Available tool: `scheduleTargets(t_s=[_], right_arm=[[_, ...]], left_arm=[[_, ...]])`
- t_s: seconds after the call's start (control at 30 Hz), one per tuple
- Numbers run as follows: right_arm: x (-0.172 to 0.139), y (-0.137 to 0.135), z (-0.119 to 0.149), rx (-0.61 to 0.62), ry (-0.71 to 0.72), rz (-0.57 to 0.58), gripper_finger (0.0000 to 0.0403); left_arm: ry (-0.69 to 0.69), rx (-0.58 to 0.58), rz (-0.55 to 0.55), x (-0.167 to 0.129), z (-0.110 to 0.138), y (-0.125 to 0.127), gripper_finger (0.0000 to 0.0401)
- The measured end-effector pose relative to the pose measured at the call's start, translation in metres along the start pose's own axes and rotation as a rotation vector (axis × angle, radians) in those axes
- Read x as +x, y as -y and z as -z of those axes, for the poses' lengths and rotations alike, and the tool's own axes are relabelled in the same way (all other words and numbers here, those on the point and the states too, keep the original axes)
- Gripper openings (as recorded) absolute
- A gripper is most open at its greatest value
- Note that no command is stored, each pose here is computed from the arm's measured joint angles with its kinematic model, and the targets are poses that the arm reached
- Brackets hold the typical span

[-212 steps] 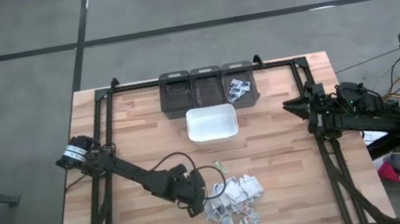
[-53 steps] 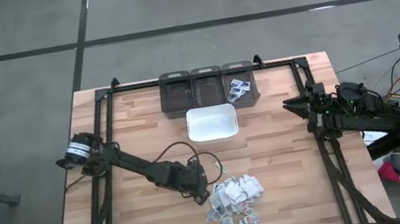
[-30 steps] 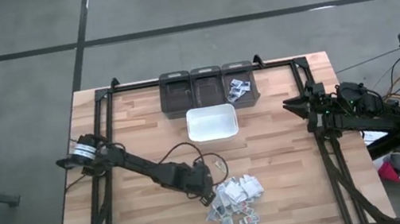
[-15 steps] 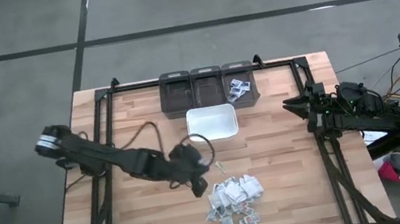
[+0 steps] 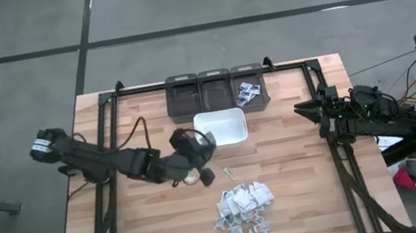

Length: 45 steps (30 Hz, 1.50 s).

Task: Pick & Place First Aid Supplies
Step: Put the white fingertip band aid into the left black bin

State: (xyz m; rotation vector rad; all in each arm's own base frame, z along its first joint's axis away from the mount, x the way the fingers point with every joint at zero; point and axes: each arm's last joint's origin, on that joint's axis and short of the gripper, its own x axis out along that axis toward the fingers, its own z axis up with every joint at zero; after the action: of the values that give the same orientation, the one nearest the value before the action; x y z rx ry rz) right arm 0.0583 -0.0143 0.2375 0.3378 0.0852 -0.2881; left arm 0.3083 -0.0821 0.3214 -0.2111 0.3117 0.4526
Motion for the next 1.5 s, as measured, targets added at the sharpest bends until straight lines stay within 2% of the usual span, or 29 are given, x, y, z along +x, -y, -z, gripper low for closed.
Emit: scheduleTargets(t_s=[0.17,0.33,0.6,0.8,0.9,1.13,1.23,1.5], right_arm=[[0.0,0.0,0.0,0.0,0.001,-0.001,0.0077],[0.0,0.0,0.0,0.004,0.001,-0.001,0.0084],[0.0,0.0,0.0,0.008,0.001,-0.001,0.009],[0.0,0.0,0.0,0.008,0.001,-0.001,0.0078],[0.0,0.0,0.0,0.008,0.001,-0.002,0.0072],[0.0,0.0,0.0,0.008,0.001,-0.001,0.0071],[0.0,0.0,0.0,0.008,0.002,-0.001,0.0075],[0.0,0.0,0.0,0.011,0.003,-0.002,0.0076]], left_arm=[[-0.021,0.141,-0.111,0.016,-0.005,-0.023,0.0],[-0.118,0.272,-0.217,0.041,-0.013,-0.07,0.0],[-0.257,0.259,-0.227,0.071,-0.028,-0.171,0.0],[-0.332,0.257,-0.239,0.084,-0.025,-0.228,0.0],[-0.396,0.254,-0.21,0.099,-0.012,-0.242,0.0],[-0.502,0.284,-0.174,0.142,0.006,-0.251,0.0],[-0.573,0.275,-0.162,0.159,0.009,-0.259,0.0],[-0.773,0.163,-0.097,0.188,0.006,-0.293,0.0]])
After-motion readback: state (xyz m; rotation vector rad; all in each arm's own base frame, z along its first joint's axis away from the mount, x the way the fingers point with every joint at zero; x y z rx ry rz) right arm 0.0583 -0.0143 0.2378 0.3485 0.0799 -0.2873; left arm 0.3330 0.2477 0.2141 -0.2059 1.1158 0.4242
